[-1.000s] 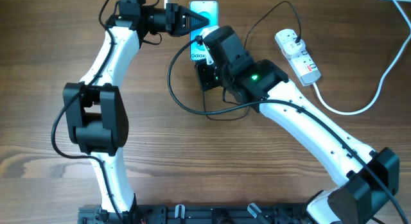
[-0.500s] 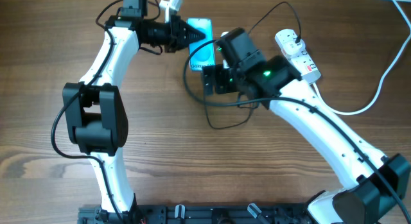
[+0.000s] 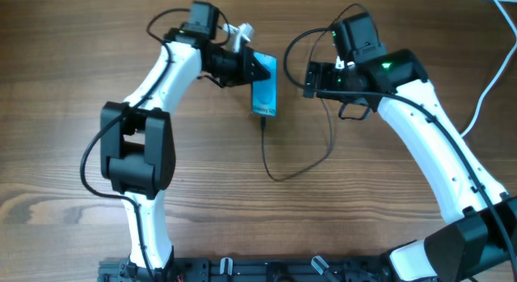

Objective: Plug charger to phone and switch on socket
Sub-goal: 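Lower the phone flat onto the table with the left gripper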

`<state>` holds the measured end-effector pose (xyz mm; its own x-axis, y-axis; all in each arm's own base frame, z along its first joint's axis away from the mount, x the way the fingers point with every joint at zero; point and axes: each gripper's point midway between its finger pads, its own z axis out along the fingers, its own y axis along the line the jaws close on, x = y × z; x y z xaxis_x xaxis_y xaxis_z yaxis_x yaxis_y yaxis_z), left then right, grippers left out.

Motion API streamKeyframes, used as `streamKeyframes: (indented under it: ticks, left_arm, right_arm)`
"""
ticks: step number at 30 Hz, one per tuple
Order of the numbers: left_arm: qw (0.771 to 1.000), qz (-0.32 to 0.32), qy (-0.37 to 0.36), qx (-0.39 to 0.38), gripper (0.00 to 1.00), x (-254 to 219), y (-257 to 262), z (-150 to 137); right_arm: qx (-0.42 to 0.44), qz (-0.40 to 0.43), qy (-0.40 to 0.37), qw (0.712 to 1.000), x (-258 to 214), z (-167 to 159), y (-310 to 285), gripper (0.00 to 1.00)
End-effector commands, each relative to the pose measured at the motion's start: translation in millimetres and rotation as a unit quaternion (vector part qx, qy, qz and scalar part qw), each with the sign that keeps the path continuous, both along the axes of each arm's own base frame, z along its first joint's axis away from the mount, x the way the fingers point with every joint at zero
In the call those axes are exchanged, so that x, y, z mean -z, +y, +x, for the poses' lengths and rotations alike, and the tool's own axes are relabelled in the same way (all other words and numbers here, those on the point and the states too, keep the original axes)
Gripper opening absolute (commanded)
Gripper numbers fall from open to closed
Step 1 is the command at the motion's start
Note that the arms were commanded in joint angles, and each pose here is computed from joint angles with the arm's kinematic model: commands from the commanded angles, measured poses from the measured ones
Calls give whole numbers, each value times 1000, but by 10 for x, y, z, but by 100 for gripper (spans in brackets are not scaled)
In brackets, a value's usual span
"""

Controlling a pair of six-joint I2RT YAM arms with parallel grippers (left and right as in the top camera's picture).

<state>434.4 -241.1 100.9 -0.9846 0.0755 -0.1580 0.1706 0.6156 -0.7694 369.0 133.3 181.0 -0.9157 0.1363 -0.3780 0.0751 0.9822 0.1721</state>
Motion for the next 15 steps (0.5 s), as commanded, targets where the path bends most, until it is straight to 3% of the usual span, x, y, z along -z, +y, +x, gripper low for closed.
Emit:
streamKeyframes:
  ticks: [1,8,15]
  left_arm:
    - [1000,17,5,2,4,243,20,20]
    - [998,26,60,-6,4,631,31,-35]
    - [998,28,65,-7,4,750,33,-22]
  right_arm:
    - [3,17,-15,1000,-157,5,31,100]
    - [-5,29,-5,1000,-132,-23,83,100]
    - [-15,48,1,999,-115,-41,159,100]
